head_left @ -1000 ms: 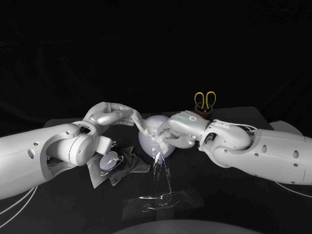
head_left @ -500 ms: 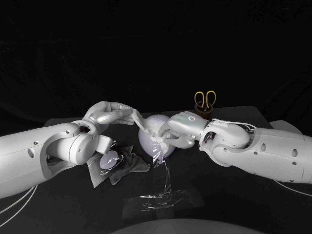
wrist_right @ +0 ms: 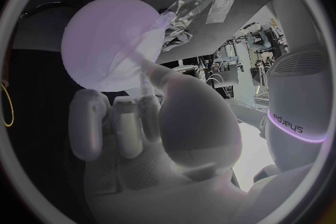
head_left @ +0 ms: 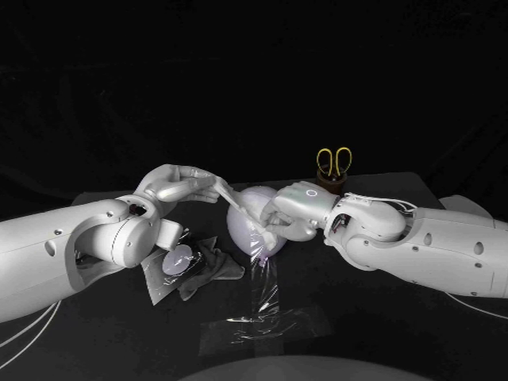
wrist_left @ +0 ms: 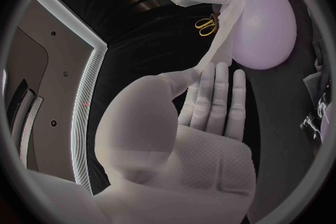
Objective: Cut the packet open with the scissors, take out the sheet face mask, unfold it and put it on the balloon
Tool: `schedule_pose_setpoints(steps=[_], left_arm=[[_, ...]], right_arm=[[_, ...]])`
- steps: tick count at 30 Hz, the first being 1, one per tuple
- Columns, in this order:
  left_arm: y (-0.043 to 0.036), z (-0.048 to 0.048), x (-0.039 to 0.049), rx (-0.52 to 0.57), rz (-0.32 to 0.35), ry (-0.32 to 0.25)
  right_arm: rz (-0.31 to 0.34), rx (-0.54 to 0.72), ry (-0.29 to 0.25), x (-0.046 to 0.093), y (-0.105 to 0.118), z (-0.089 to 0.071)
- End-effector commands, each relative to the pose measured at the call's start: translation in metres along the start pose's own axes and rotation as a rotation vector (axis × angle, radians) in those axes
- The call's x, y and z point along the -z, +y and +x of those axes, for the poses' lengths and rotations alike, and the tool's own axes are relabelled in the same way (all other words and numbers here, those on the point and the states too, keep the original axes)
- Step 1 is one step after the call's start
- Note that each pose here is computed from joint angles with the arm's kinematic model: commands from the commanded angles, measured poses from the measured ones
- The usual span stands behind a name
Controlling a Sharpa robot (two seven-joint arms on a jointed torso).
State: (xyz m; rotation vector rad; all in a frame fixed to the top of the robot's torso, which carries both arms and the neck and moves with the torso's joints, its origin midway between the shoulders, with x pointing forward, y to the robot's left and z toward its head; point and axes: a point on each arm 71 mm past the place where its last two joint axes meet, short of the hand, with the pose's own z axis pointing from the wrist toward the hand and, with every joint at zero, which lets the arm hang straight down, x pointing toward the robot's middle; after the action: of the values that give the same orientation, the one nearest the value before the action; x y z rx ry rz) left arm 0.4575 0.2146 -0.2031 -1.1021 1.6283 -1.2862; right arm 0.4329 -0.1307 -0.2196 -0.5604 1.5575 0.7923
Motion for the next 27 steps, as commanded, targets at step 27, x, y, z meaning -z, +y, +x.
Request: schedule_pose_setpoints(steps=[27], left_arm=[[-0.0012, -0.0038, -0.0018, -0.005, 0.017, -0.005]], right_arm=[[0.019, -0.099, -0.068, 0.034, 0.002, -0.011]])
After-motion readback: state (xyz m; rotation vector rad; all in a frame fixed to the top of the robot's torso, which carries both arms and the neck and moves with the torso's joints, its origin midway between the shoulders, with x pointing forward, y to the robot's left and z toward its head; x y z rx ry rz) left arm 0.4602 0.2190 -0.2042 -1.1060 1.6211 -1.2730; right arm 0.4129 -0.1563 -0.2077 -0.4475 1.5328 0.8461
